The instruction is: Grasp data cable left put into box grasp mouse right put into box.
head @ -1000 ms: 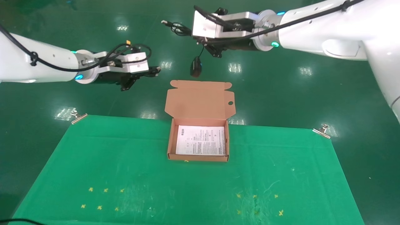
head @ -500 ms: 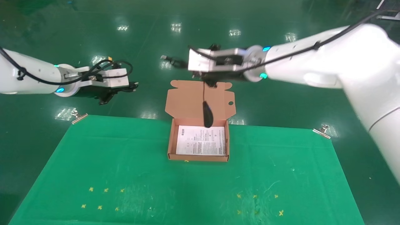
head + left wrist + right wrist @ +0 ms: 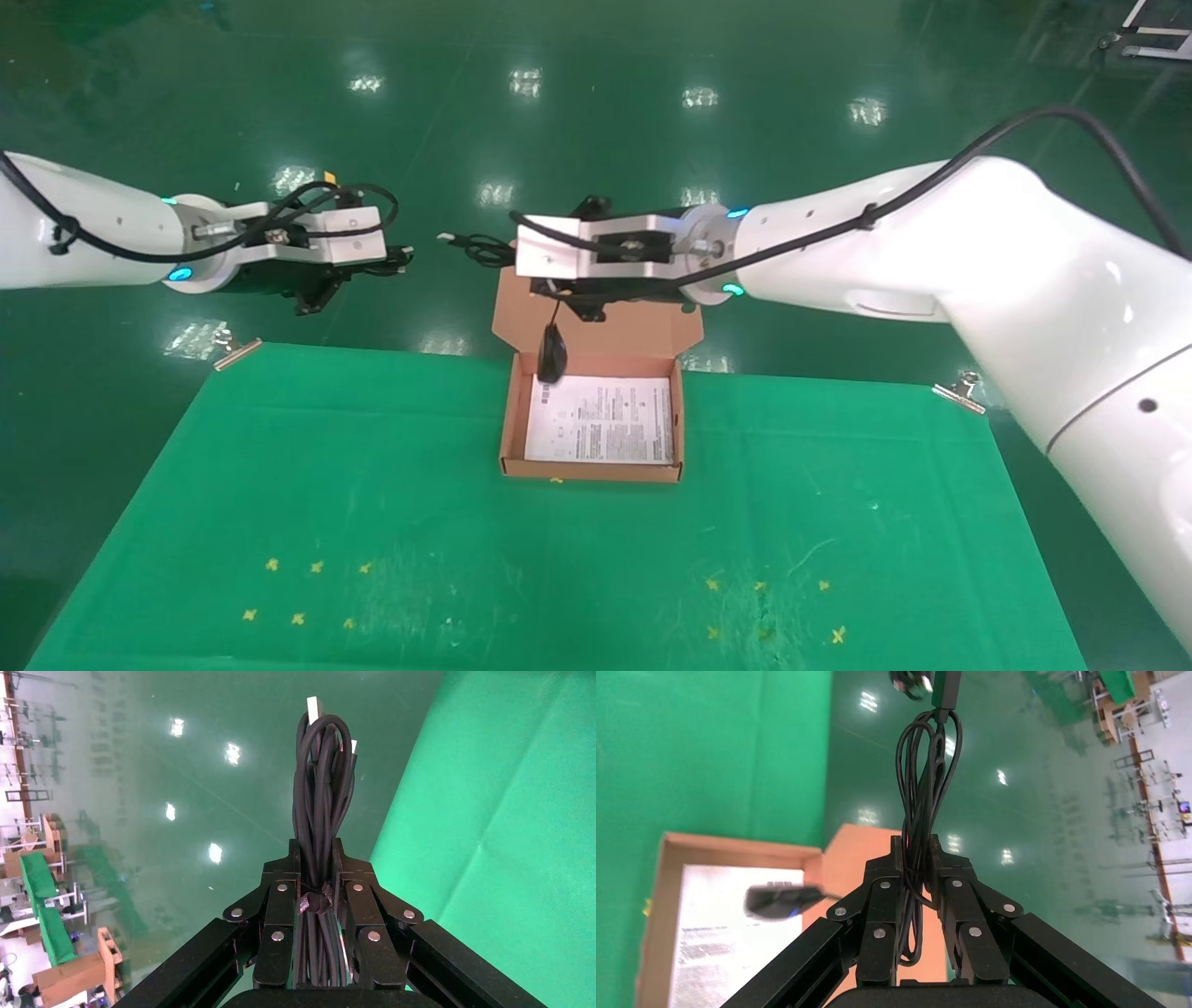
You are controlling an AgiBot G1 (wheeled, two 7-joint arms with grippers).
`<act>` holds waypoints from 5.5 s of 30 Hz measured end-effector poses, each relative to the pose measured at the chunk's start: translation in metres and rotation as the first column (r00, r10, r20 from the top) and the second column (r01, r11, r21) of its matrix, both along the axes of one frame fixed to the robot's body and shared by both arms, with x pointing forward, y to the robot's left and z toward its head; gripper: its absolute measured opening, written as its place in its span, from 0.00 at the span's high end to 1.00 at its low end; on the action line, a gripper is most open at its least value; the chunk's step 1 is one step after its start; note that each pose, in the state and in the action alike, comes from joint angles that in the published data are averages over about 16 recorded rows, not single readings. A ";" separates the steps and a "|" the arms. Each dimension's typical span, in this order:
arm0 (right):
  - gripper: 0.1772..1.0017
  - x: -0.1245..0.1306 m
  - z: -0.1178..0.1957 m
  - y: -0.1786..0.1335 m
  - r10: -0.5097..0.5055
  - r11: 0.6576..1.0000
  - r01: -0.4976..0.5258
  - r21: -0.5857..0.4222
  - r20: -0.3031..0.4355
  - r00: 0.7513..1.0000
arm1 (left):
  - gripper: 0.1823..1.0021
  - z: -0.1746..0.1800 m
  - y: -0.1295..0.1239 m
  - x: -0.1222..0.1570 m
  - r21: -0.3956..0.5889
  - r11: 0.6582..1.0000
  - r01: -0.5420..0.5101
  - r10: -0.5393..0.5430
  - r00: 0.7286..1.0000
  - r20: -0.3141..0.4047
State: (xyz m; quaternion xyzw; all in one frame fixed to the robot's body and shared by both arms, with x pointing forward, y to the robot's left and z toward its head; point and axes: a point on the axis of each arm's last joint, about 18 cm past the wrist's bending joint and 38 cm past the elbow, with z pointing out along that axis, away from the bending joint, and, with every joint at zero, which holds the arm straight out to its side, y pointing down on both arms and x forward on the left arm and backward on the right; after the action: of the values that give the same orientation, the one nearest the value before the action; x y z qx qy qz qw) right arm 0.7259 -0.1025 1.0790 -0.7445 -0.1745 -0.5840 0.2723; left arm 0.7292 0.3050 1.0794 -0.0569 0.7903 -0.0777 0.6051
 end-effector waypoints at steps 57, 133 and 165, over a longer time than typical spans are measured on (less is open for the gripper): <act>0.89 0.035 -0.122 -0.047 -0.156 0.957 0.232 0.176 -0.364 0.918 | 0.91 -0.006 -0.007 -0.001 -0.002 1.000 0.011 -0.011 1.000 -0.002; 0.00 -0.074 -0.049 -0.219 -0.329 0.918 0.361 0.162 -0.195 0.924 | 0.74 -0.146 -0.173 0.024 0.062 0.902 0.427 -0.424 0.904 -0.055; 0.00 -0.111 -0.056 -0.198 -0.183 0.961 0.242 0.131 -0.349 0.919 | 0.06 -0.109 -0.119 -0.018 -0.391 0.821 0.416 -0.477 0.876 -0.069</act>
State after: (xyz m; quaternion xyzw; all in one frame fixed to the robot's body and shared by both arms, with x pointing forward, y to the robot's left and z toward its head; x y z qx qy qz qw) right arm 0.6146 -0.3001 1.0232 -0.8209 0.0072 -0.4886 0.2957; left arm 0.7107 0.1857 0.9701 0.0127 0.7998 -0.3578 0.4817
